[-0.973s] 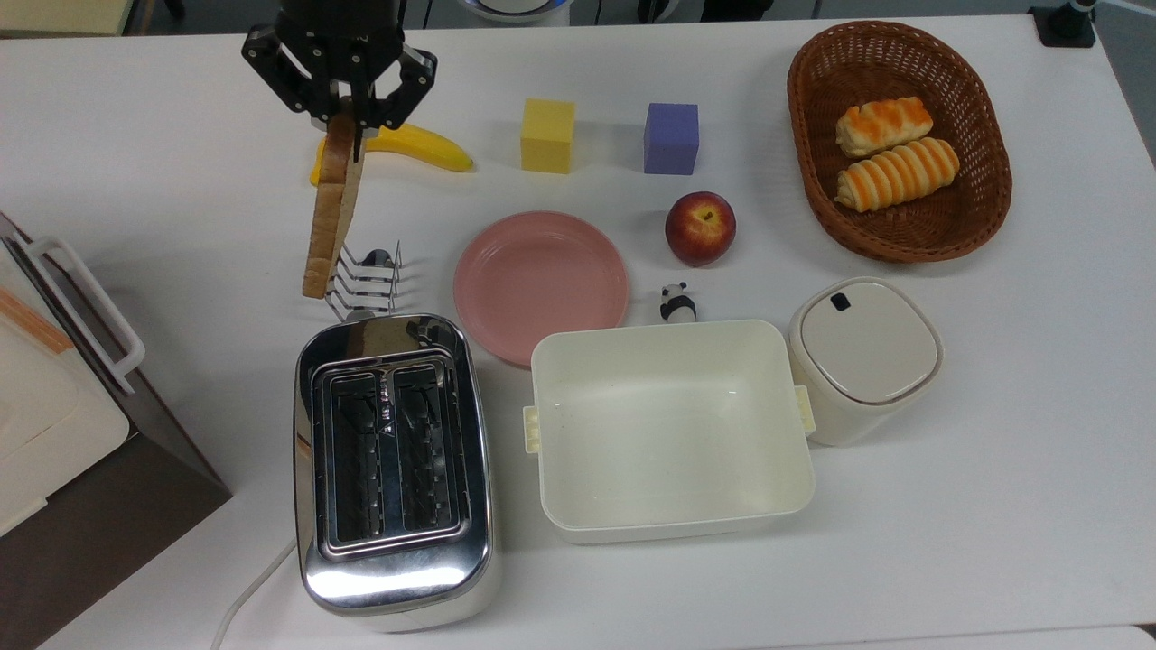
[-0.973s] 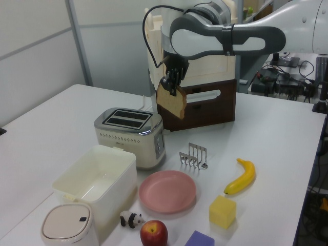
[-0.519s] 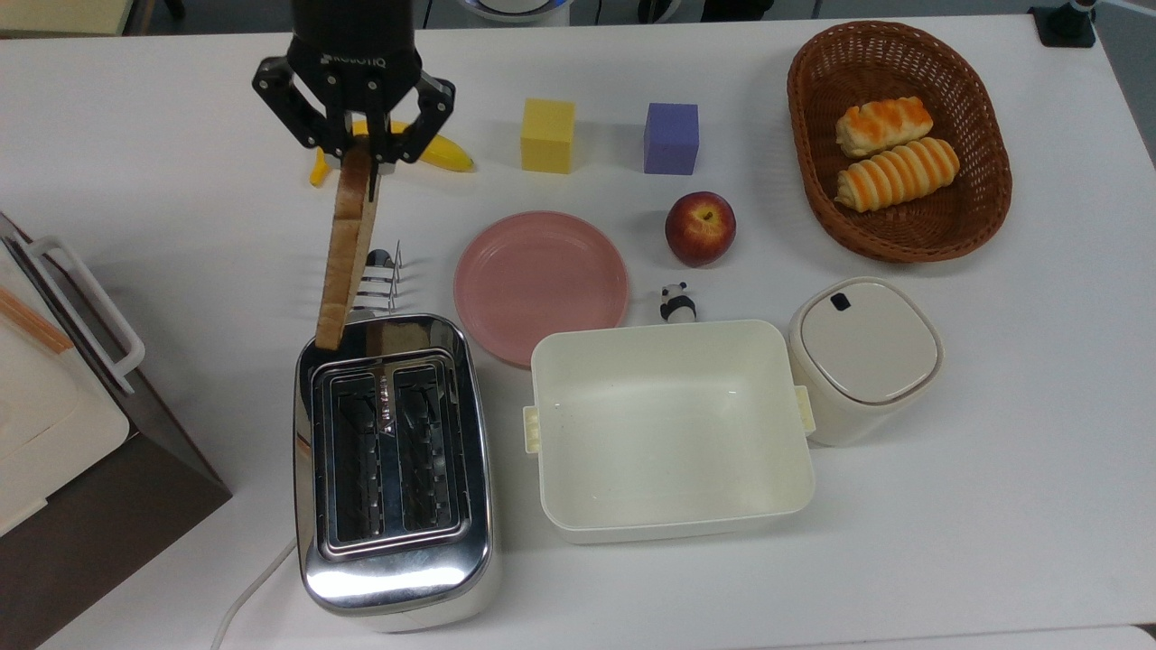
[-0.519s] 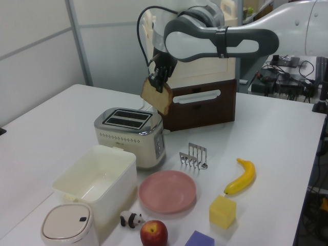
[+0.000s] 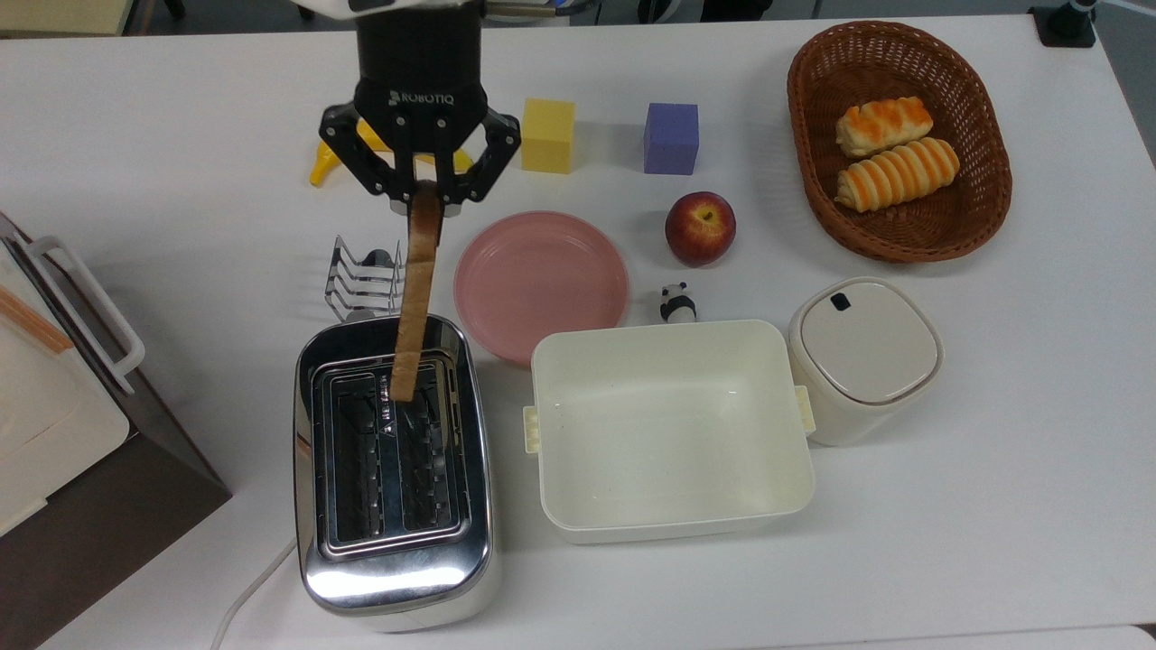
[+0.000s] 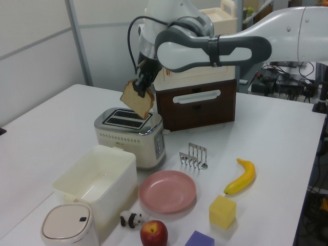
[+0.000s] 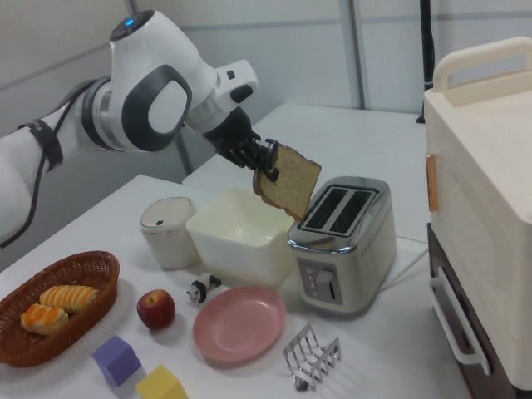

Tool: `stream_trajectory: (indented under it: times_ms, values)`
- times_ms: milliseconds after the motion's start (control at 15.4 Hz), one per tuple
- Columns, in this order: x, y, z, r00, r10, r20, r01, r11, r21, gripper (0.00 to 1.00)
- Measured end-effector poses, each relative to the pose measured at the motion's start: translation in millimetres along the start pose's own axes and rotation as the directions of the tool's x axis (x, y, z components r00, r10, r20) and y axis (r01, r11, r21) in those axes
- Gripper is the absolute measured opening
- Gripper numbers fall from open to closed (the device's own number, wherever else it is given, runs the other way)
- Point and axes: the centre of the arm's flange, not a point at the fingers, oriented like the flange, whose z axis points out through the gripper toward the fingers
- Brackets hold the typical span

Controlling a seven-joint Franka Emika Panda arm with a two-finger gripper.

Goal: Put the bread in the toaster
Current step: 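Carry the bread slice over the toaster and align it with a slot, then lower the bread slice down into the toaster slot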

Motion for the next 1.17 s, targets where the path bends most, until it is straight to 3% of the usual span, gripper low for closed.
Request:
stream_trajectory:
  times_ms: [195,454,1168]
  values:
    - [1,-1,11,1.000,-0.001,0.001,0.001,1.000,0.006,0.12]
    - [8,0,14,0.998,0.001,-0.059,0.000,1.000,0.009,0.12]
    - [10,5,38,0.997,-0.001,-0.079,0.001,1.000,0.004,0.12]
